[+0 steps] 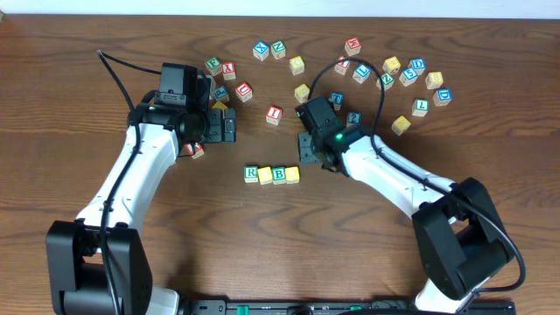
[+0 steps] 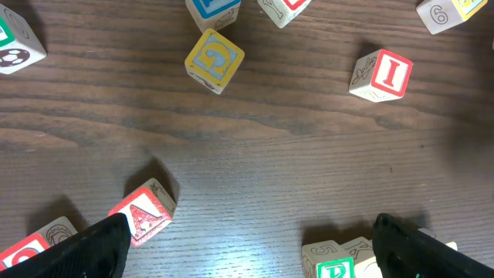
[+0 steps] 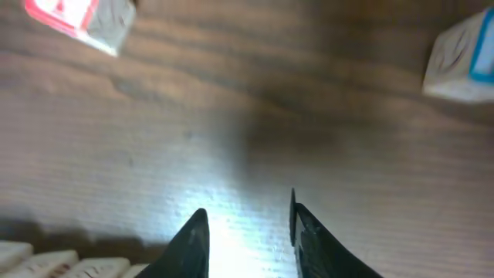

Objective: Spell out ROBOT
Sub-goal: 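Open the right gripper and raise it off the O block, then move the right gripper up to the blue T block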

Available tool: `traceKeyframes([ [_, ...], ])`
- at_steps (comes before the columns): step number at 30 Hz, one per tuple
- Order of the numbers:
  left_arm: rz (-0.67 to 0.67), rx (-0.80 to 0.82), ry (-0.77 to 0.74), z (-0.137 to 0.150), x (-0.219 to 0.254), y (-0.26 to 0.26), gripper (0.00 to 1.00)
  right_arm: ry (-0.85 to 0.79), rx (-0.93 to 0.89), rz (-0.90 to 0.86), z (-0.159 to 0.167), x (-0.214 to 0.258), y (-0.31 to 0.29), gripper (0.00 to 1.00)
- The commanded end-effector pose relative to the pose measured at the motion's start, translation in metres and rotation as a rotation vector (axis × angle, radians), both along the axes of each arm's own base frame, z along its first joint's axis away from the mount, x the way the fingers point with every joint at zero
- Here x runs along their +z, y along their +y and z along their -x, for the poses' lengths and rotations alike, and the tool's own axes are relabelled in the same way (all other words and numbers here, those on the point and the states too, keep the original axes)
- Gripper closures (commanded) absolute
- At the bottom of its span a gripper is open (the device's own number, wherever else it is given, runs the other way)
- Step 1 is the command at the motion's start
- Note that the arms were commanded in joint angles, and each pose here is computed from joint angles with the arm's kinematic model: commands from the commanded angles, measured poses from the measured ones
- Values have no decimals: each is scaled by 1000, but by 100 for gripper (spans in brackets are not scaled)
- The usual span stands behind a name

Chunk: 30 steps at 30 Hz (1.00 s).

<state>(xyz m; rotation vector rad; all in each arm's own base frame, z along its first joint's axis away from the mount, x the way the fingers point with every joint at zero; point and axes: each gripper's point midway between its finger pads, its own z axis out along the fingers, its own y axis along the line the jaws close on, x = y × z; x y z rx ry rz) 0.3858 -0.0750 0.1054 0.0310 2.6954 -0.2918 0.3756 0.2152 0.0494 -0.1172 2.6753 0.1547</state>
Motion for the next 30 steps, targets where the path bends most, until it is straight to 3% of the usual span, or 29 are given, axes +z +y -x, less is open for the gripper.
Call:
traceKeyframes([
  [1,3,-21,7,3,-3,-2,2,-95,2,-19,-27,34,-1,68],
  [11,2,-21,7,3,-3,-2,2,-240,-55,-79,-80,109,-13,54],
  [18,2,-21,7,3,-3,-2,2,-304,-163,-86,-107,142,-39,54],
  [26,2,-21,7,3,-3,-2,2,-256,-291,-41,-119,101,-51,53],
  [30,3,-21,7,3,-3,-2,2,-215,-320,-40,-125,66,-45,48],
])
